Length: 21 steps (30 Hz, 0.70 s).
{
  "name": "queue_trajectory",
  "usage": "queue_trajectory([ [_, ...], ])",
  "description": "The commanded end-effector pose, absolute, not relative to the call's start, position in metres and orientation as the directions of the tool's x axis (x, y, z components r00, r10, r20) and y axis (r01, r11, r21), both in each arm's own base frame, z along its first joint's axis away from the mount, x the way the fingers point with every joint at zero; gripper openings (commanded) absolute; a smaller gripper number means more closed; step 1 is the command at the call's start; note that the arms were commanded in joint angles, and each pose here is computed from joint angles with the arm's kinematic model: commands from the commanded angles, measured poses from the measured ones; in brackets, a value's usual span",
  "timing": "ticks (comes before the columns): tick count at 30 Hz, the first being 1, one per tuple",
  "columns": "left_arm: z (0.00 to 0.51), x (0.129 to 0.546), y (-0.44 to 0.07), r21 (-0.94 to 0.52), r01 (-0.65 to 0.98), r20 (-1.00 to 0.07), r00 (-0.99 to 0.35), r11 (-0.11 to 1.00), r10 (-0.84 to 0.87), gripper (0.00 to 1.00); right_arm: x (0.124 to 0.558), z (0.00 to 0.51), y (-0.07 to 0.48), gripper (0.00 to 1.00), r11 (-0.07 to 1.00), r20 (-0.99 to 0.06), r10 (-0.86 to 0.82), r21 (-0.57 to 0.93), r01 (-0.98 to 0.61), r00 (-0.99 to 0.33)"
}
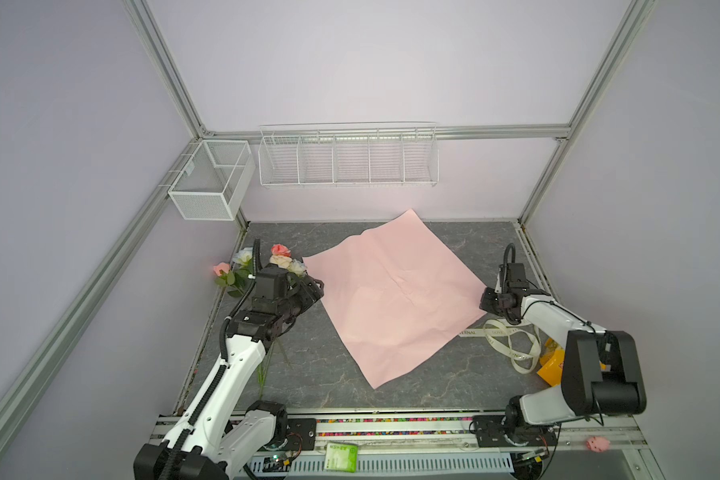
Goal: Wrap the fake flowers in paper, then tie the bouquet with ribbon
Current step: 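Release the paper corner with the right gripper while left moves toward the roses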
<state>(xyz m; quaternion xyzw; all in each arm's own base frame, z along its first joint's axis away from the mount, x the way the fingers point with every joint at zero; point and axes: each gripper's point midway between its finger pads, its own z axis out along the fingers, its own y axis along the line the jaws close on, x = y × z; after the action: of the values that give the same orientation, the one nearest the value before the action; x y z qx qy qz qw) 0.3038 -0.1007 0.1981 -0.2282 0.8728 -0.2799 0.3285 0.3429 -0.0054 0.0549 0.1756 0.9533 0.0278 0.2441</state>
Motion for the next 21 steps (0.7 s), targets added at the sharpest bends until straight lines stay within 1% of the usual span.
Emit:
queue_trajectory([
  [1, 0.194, 0.303, -0.097, -0.602, -0.227, -0.445, -0.701, 0.766, -0.557, 0.85, 0.344, 0.067, -0.014, 0.06, 0.946, -0.48, 0.318, 0.104, 0.307, -0.818],
  [7, 0.188, 0.299, -0.098, -0.601, -0.22, -0.443, -0.709, 0.769, -0.549, 0.85, 0.348, 0.076, -0.033, 0.06, 0.959, -0.505, 0.253, 0.018, 0.283, -0.825],
  [9, 0.187, 0.298, -0.099, -0.597, -0.205, -0.447, -0.717, 0.776, -0.534, 0.85, 0.351, 0.078, -0.03, 0.06, 0.969, -0.522, 0.227, 0.032, 0.247, -0.822],
  [11, 0.185, 0.297, -0.101, -0.596, -0.189, -0.45, -0.727, 0.781, -0.519, 0.85, 0.354, 0.078, -0.018, 0.06, 0.978, -0.521, 0.208, 0.087, 0.191, -0.828],
  [13, 0.183, 0.296, -0.104, -0.605, -0.172, -0.447, -0.735, 0.777, -0.51, 0.85, 0.351, 0.077, -0.015, 0.07, 0.974, -0.498, 0.227, 0.107, 0.2, -0.837],
  [14, 0.183, 0.296, -0.108, -0.617, -0.156, -0.443, -0.741, 0.771, -0.504, 0.84, 0.349, 0.077, -0.016, 0.1, 0.971, -0.483, 0.238, 0.109, 0.213, -0.842],
  [15, 0.183, 0.296, -0.111, -0.629, -0.141, -0.44, -0.747, 0.765, -0.499, 0.84, 0.345, 0.077, -0.019, 0.15, 0.966, -0.472, 0.256, 0.104, 0.235, -0.843],
  [16, 0.183, 0.296, -0.116, -0.645, -0.122, -0.433, -0.755, 0.754, -0.493, 0.83, 0.34, 0.077, -0.024, 0.23, 0.96, -0.464, 0.277, 0.091, 0.266, -0.841],
  [17, 0.184, 0.295, -0.121, -0.661, -0.1, -0.429, -0.762, 0.743, -0.484, 0.83, 0.337, 0.08, -0.029, 0.35, 0.951, -0.467, 0.301, 0.082, 0.298, -0.832],
  [18, 0.183, 0.295, -0.125, -0.675, -0.085, -0.423, -0.77, 0.733, -0.478, 0.82, 0.334, 0.083, -0.036, 0.44, 0.941, -0.47, 0.323, 0.068, 0.331, -0.821],
  [19, 0.184, 0.294, -0.13, -0.691, -0.061, -0.42, -0.776, 0.72, -0.47, 0.81, 0.339, 0.099, -0.043, 0.52, 0.929, -0.504, 0.344, 0.063, 0.364, -0.792],
  [20, 0.183, 0.294, -0.133, -0.704, -0.049, -0.414, -0.782, 0.708, -0.466, 0.8, 0.335, 0.106, -0.048, 0.59, 0.919, -0.515, 0.361, 0.056, 0.389, -0.778],
  [21, 0.181, 0.294, -0.136, -0.714, -0.044, -0.405, -0.788, 0.698, -0.463, 0.79, 0.335, 0.112, -0.047, 0.6, 0.92, -0.527, 0.36, 0.062, 0.388, -0.77],
])
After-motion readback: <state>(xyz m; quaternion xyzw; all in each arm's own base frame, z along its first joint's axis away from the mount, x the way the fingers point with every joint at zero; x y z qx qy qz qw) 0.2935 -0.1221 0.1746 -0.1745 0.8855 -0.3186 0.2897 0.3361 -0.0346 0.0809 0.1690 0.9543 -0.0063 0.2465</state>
